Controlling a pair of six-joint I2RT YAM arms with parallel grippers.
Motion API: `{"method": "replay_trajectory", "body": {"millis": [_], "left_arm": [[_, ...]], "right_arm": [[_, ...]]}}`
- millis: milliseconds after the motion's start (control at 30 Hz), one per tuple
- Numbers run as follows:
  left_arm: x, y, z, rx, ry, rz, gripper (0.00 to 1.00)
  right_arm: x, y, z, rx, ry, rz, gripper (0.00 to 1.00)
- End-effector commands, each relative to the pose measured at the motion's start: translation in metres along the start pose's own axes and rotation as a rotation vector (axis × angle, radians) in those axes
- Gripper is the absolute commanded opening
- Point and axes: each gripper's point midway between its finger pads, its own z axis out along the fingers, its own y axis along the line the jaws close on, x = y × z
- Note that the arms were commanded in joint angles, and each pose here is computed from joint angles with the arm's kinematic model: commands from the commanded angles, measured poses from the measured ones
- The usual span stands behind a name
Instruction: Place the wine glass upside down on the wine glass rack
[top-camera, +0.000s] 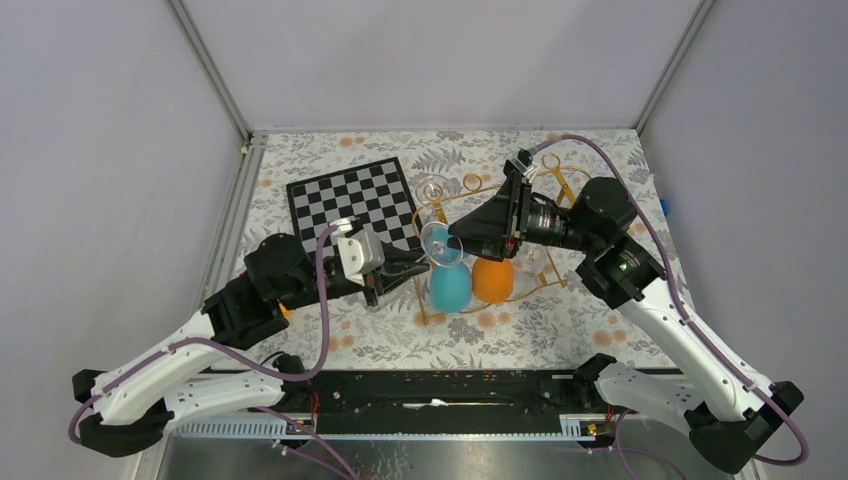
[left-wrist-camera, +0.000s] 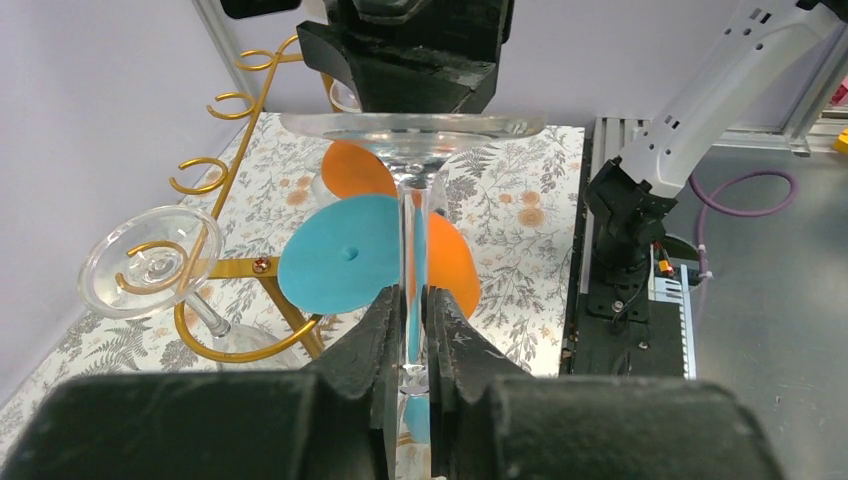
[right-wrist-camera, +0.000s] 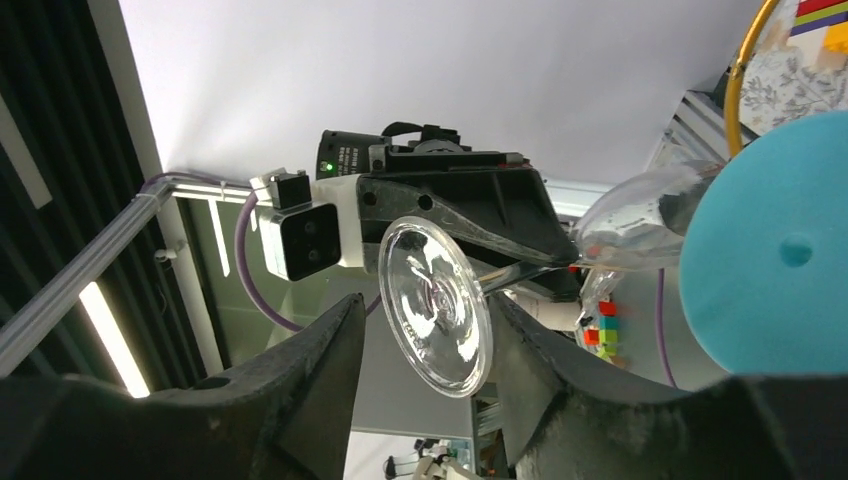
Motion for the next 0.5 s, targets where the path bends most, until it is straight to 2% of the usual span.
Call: {"method": "replay_trajectory", "body": {"millis": [0, 167, 400, 467], "left_arm": [[-0.041, 0.016, 0.000, -0.077, -0.132, 0.047, 0.00], [-0.038, 0.023, 0.000, -0.120, -0.120, 0.047, 0.00], [-0.035, 0.026, -0.003, -0.137, -0.107, 0.053, 0.00], [-0.034, 0.027, -0.005, -0.145, -0.102, 0.055, 0.00]], "right_arm": [[0.012, 0.028, -0.002, -0.107, 0.050, -0.044, 0.52], [0.014, 0.036, -0.001, -0.145, 0.078, -0.036, 0.34], [0.020, 0.035, 0.008, -0.151, 0.134, -0.012, 0.27], [0.021, 0.036, 0.011, -0.157, 0.147, -0.012, 0.18]]}}
